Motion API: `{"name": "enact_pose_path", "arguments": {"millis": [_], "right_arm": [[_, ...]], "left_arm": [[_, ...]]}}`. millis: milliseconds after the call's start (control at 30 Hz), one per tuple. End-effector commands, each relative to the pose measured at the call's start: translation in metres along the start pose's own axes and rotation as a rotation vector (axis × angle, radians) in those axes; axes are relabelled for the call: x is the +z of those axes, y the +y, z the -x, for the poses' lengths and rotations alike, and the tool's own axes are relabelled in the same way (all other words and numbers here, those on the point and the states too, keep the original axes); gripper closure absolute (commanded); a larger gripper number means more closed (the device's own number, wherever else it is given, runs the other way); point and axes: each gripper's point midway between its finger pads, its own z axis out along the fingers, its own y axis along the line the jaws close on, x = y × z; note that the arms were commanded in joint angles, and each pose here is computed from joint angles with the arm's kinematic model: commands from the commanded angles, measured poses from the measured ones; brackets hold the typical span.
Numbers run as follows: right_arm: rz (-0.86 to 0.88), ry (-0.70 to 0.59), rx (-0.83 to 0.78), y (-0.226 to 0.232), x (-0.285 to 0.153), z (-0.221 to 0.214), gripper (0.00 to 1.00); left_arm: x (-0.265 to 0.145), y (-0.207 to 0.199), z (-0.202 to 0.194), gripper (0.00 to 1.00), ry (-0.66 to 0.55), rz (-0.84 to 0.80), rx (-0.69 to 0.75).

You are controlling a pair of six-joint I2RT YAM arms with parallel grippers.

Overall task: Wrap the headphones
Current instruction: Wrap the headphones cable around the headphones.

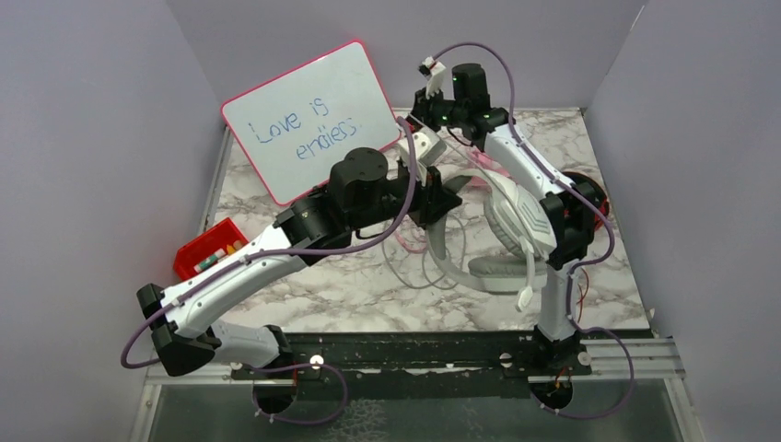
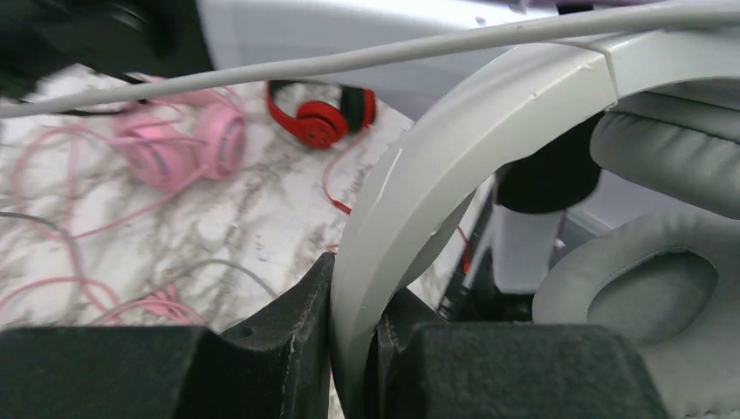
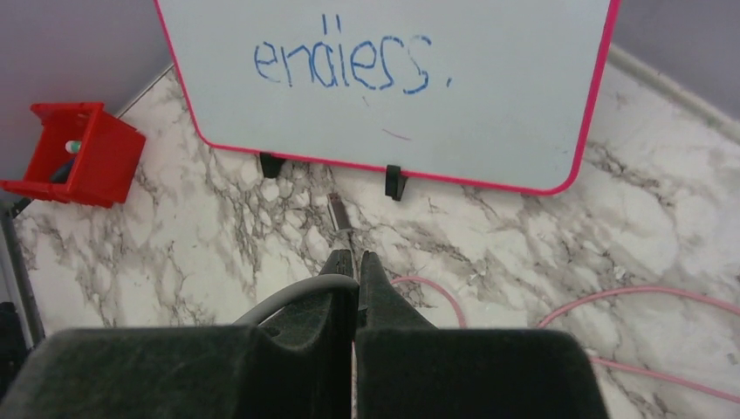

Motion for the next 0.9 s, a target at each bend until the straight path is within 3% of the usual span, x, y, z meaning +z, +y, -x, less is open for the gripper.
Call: {"name": "enact_pose_path", "arguments": {"millis": [0,267,400,633,867], "right_arm": [[-0.046,-0.061,0.035,-0.012,-0.012,0.009,1.0],[-0.012,-0.07,0.074,-0.002,-0.016,0.002,1.0],[0.099,-0.098,0.11,0.023,-0.021,0.003,1.0],[0.218,-0.098,0.141,0.057,-0.025,0.008,1.0],[0.306,-0.138,0.213,0.09,-0.045,0.003,1.0]], "left_arm": [[-0.057,0.005,0.112,1.0,-0.374,0.186,0.036],[-0.1,0.037,0.135,1.0,-0.513,0.41,-0.016],[-0.116,0.054,0.145,1.0,-0.599,0.518,-0.048],[-0.108,0.06,0.159,1.0,-0.663,0.548,-0.074],[-0.124,0.096,0.165,1.0,-0.776,0.767,-0.129]]}}
